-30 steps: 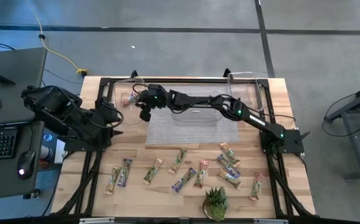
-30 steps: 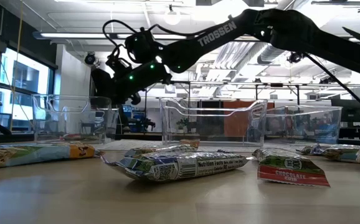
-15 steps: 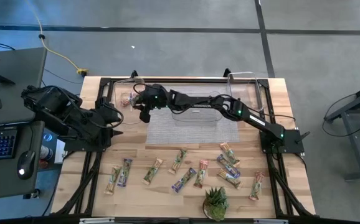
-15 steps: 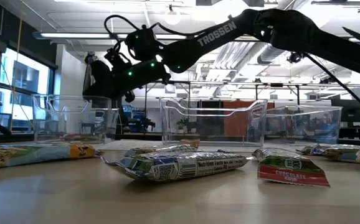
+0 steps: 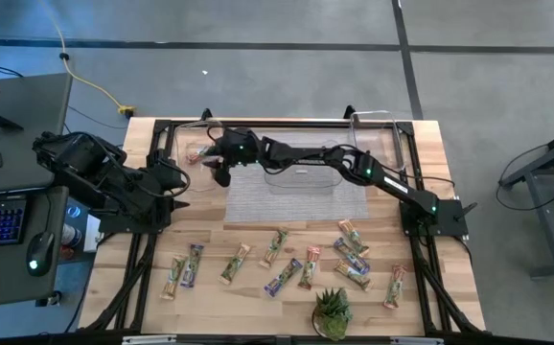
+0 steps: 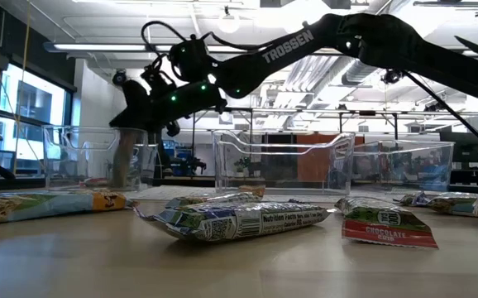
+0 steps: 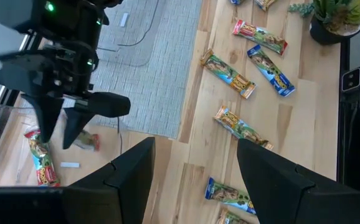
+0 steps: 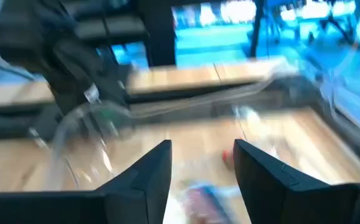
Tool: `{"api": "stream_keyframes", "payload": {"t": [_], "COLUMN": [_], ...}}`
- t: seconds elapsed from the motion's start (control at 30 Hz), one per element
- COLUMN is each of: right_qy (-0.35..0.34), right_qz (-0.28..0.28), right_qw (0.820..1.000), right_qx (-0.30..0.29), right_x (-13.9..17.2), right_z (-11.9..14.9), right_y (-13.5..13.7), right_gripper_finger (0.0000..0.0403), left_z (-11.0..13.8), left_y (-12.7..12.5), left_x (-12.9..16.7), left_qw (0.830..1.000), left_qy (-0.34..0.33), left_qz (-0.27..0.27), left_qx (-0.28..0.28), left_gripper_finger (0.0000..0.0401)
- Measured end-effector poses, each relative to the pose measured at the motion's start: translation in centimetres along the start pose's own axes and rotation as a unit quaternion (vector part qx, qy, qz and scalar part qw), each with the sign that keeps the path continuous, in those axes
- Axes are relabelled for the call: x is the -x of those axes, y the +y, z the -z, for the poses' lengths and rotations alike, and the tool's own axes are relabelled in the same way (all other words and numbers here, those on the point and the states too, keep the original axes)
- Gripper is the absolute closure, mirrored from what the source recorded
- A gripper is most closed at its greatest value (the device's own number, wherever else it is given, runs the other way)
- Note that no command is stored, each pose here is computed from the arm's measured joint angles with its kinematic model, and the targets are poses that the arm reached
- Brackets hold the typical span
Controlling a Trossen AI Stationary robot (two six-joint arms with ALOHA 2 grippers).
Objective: Pick and place Granola Bars by type
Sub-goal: Put the red granola bar into the left transparent bin
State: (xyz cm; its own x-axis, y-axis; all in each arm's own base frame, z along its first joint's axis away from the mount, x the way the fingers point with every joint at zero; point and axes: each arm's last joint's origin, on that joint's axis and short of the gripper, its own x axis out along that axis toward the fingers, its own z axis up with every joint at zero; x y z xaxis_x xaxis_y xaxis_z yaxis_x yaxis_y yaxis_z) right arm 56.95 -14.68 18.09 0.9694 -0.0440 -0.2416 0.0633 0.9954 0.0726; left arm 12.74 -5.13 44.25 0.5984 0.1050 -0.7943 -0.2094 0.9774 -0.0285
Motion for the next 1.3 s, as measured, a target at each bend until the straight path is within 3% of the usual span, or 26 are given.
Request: {"api": "stream_keyframes", "payload": {"t": [0.27, 0.47, 0.67, 0.77, 0.87, 0.97, 1.1, 1.3], "right_qy": [-0.018, -0.062, -0.057, -0.001, 0.088, 0.175, 0.291, 0.443], "right_qz": [-0.014, -0.029, -0.089, -0.09, -0.058, -0.027, -0.011, 0.064], "right_qw": [1.0, 0.994, 0.981, 0.972, 0.967, 0.963, 0.952, 0.894], "right_qx": [0.015, 0.084, 0.165, 0.215, 0.233, 0.206, 0.091, -0.026], "right_x": [0.4, 2.7, 8.4, 12.6, 16.9, 21.4, 26.8, 31.5], "right_z": [-1.3, -6.5, -13.7, -16.3, -17.4, -17.8, -17.2, -14.6], "right_y": [0.8, 2.7, 8.1, 11.7, 15.0, 17.7, 20.4, 23.8], "right_gripper_finger": [0.0247, 0.0247, 0.025, 0.0251, 0.025, 0.025, 0.0249, 0.0249], "left_z": [0.0, 0.0, 0.0, 0.0, 0.0, -0.1, -0.1, -0.7], "left_y": [0.0, 0.0, 0.0, 0.0, 0.0, 0.0, -0.1, -0.7], "left_x": [0.0, 0.0, 0.0, 0.0, 0.0, 0.0, -0.1, -0.5], "left_qw": [1.0, 1.0, 1.0, 1.0, 1.0, 1.0, 1.0, 1.0], "left_qy": [0.0, 0.0, 0.0, 0.0, -0.003, -0.006, -0.004, -0.017], "left_qz": [0.0, 0.0, 0.0, 0.0, -0.003, -0.004, -0.004, 0.006], "left_qx": [0.0, 0.0, 0.0, 0.0, -0.018, -0.023, -0.023, -0.016], "left_gripper_finger": [0.0181, 0.0181, 0.0181, 0.0181, 0.0181, 0.0181, 0.0181, 0.0181]}}
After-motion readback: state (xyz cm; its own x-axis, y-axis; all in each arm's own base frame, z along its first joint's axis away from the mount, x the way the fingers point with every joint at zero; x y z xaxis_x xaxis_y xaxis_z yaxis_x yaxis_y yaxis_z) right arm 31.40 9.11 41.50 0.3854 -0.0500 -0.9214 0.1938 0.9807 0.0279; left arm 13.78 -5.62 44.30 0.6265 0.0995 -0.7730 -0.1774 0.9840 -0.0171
